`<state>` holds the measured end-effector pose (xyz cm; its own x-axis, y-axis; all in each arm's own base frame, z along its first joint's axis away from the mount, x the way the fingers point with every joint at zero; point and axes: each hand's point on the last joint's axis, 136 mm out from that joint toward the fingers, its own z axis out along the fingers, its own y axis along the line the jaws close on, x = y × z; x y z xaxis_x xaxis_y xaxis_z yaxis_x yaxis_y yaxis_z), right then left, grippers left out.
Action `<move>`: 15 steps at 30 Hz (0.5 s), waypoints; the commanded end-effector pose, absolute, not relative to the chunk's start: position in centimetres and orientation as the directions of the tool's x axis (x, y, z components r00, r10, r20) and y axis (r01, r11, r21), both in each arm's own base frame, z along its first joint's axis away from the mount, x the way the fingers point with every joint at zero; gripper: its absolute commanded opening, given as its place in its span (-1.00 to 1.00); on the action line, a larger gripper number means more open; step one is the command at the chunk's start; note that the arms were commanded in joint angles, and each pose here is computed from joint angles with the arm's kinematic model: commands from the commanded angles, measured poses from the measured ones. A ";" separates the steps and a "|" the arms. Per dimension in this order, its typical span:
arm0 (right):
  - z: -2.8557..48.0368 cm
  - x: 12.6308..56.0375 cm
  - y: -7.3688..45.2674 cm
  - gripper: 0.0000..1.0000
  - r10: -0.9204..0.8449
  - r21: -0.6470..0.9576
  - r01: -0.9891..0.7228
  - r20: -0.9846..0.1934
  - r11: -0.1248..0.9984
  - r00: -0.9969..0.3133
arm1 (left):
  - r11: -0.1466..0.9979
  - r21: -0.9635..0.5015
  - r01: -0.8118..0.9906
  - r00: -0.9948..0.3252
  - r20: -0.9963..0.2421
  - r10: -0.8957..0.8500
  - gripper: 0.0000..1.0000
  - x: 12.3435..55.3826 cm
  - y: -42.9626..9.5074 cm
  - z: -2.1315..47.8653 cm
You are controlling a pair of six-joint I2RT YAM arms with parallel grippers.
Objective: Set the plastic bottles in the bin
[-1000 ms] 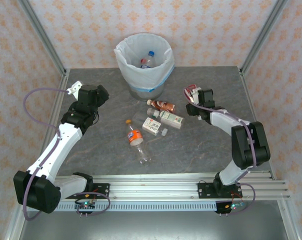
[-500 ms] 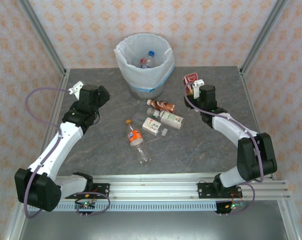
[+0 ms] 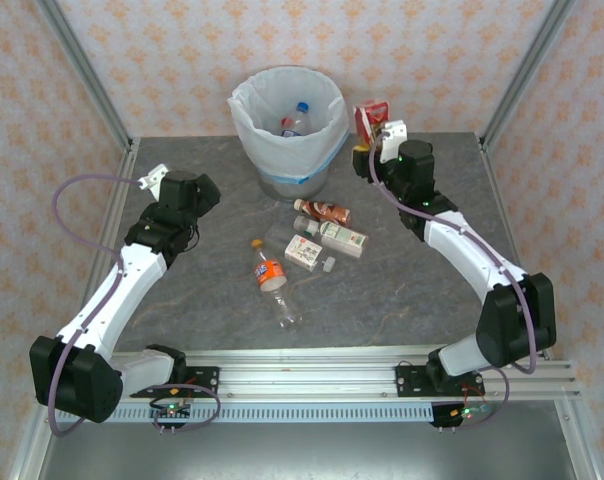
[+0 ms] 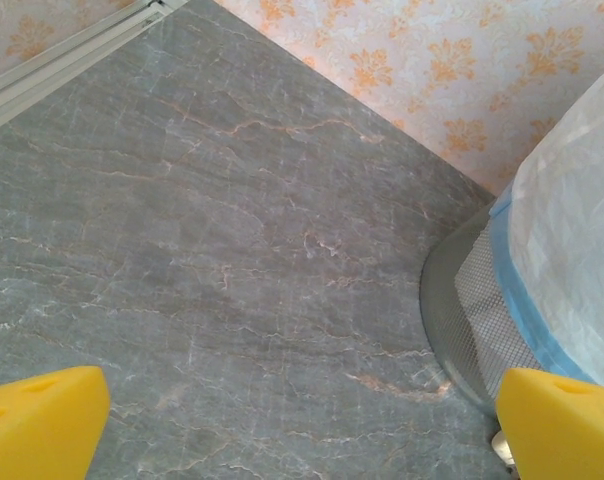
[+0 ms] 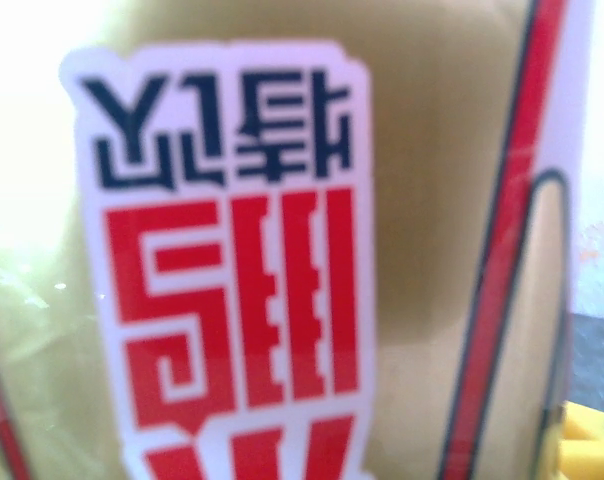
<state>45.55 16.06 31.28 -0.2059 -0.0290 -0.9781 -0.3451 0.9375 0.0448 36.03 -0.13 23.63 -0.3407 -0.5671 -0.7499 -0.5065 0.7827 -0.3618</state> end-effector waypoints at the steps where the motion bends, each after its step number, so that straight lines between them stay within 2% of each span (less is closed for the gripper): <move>1: 33.8 46.3 18.0 0.04 0.031 0.107 -0.417 -0.982 0.903 -0.184 | 0.789 -0.315 -0.527 -0.364 -0.756 -0.544 1.00 35.5 0.6 22.9; 8: 35.3 48.4 20.3 0.04 0.009 0.118 -0.461 -0.972 0.879 -0.233 | 0.797 -0.299 -0.524 -0.377 -0.758 -0.532 1.00 35.2 0.7 22.9; 15: 37.3 50.3 22.1 0.05 0.066 0.196 -0.489 -0.961 0.850 -0.270 | 0.804 -0.295 -0.517 -0.383 -0.760 -0.525 1.00 35.2 0.6 23.0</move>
<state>50.21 21.04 35.79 -0.2472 0.0287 -0.9685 -0.4610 0.8757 0.1436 35.84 -0.09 23.38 -0.3648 -0.5428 -0.7565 -0.5010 0.7993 -0.3319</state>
